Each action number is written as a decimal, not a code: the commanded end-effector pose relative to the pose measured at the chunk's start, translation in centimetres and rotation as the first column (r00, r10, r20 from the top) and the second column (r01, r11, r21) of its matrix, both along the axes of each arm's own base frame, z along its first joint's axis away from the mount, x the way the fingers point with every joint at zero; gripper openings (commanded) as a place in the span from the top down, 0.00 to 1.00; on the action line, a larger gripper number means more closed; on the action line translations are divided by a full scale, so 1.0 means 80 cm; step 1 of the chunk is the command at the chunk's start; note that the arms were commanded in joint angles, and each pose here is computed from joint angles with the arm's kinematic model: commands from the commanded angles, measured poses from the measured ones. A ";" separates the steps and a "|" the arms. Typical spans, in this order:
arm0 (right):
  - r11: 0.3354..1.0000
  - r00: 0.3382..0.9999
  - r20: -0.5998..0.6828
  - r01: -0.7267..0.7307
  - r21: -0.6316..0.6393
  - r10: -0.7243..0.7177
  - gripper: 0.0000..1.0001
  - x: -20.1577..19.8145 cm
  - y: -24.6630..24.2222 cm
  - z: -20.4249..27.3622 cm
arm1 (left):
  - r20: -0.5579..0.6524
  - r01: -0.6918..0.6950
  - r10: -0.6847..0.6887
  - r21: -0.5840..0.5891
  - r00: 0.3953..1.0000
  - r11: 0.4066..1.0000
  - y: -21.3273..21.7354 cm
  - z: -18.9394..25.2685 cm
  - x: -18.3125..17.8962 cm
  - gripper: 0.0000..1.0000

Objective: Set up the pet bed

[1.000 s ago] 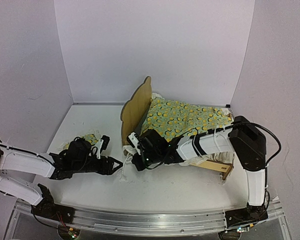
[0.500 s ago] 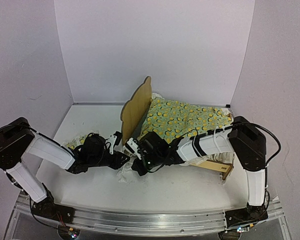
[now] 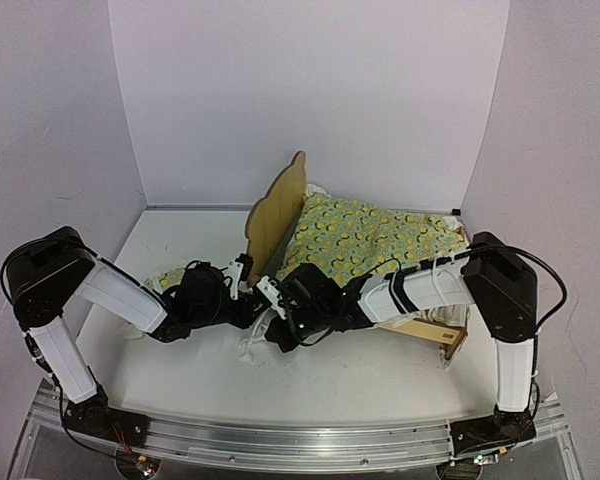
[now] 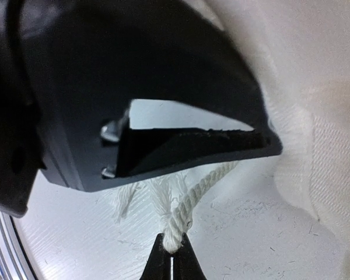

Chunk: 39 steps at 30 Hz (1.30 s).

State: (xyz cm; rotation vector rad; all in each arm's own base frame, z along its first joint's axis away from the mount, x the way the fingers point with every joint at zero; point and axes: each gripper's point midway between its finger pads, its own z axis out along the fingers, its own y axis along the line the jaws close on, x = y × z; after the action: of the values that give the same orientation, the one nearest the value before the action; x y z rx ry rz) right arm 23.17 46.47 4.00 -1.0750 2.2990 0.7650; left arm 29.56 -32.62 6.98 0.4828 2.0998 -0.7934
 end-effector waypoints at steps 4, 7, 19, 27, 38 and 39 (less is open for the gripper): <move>0.997 0.999 0.033 0.014 0.082 -0.017 1.00 0.003 0.006 0.046 | 0.102 -0.014 0.019 -0.054 0.995 0.998 -0.021 0.035 0.030 0.77; 0.994 0.998 0.047 0.026 0.107 -0.031 1.00 0.007 0.009 0.053 | 0.107 -0.016 0.025 -0.083 0.994 0.996 -0.022 0.036 0.030 0.78; 0.976 0.983 0.029 0.176 0.127 -0.181 1.00 0.041 0.001 0.058 | 0.150 -0.037 0.053 -0.113 0.987 0.993 -0.013 0.039 0.030 1.00; 0.958 0.963 0.059 0.252 0.137 -0.262 1.00 0.073 0.003 0.067 | 0.144 -0.063 0.082 -0.132 0.986 0.989 0.007 0.049 0.016 1.00; 0.964 0.943 0.215 0.231 0.135 -0.256 1.00 0.113 0.024 0.062 | 0.038 -0.004 0.013 -0.217 0.999 0.976 0.002 0.053 -0.006 1.00; 0.963 0.939 0.228 0.228 0.146 -0.257 1.00 0.116 0.026 0.063 | 0.032 -0.009 0.016 -0.218 0.999 0.976 0.004 0.052 -0.006 1.00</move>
State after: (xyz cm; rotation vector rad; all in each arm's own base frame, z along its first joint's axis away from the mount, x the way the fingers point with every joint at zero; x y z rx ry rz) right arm 30.00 46.61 6.72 -0.7788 2.2415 0.6254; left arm 29.29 -32.51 9.50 0.3973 1.9846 -0.9104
